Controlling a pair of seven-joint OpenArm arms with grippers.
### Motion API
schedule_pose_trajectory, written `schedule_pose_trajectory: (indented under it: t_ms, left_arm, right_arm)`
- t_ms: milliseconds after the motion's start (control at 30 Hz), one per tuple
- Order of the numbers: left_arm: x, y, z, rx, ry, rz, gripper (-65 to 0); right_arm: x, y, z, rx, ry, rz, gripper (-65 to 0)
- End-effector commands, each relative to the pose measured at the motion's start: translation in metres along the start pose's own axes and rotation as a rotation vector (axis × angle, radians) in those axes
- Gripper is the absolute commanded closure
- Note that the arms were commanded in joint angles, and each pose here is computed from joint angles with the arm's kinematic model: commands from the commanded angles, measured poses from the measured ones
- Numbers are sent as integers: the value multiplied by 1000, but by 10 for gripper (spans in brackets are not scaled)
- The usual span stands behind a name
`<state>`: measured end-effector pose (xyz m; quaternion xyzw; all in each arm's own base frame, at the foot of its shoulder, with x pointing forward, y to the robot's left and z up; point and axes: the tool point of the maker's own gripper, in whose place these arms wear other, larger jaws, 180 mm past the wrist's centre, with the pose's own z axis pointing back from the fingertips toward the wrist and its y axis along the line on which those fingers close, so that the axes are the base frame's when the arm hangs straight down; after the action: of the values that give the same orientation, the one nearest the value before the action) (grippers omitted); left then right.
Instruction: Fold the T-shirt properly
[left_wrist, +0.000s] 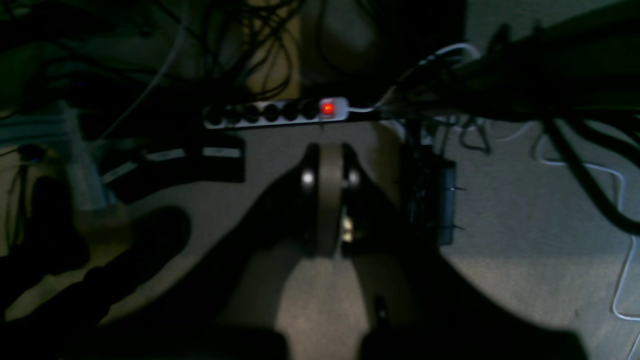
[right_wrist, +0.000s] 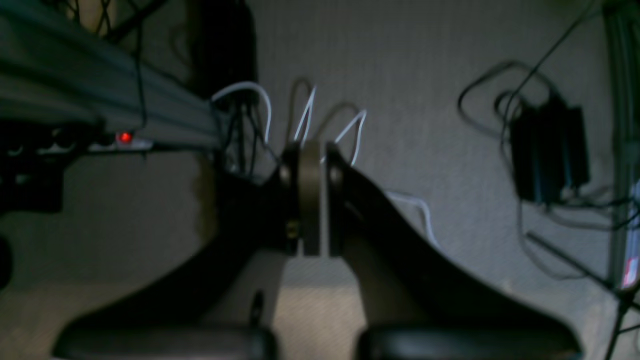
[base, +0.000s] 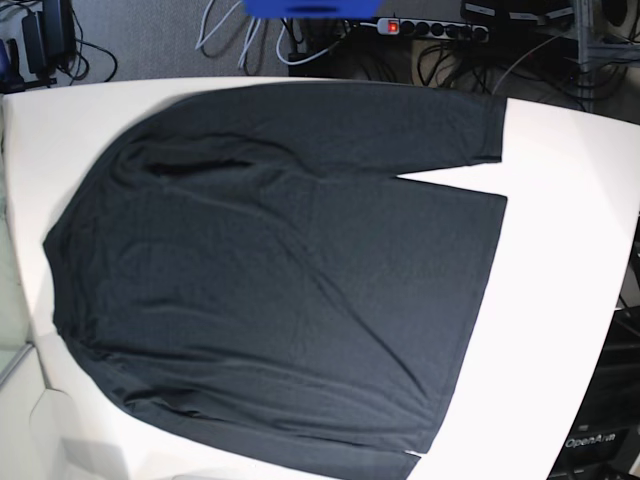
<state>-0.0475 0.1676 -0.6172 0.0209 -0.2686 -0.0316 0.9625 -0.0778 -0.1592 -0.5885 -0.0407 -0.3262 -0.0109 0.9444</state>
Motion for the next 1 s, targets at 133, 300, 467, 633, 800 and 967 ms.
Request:
schedule_pose_trajectory:
  t_ms: [133, 300, 467, 633, 800, 967]
  left_arm:
    - [-5, 11, 7, 17, -3, -10, 0]
    - [-5, 11, 7, 16, -5, -10, 0]
    - [18, 12, 13, 17, -150, -14, 0]
    - [28, 28, 24, 67, -243, 2, 0]
    - [40, 42, 17, 122, -269, 31, 0]
    - [44, 47, 15, 127, -280, 24, 0]
  right_arm:
    - [-3, -37, 9, -96, -9, -11, 0]
    - [1, -69, 16, -144, -36, 19, 0]
    - [8, -86, 23, -182, -83, 30, 0]
    - [18, -84, 22, -173, -132, 37, 0]
    - [35, -83, 24, -172, -225, 44, 0]
    - [41, -91, 27, -180, -255, 59, 0]
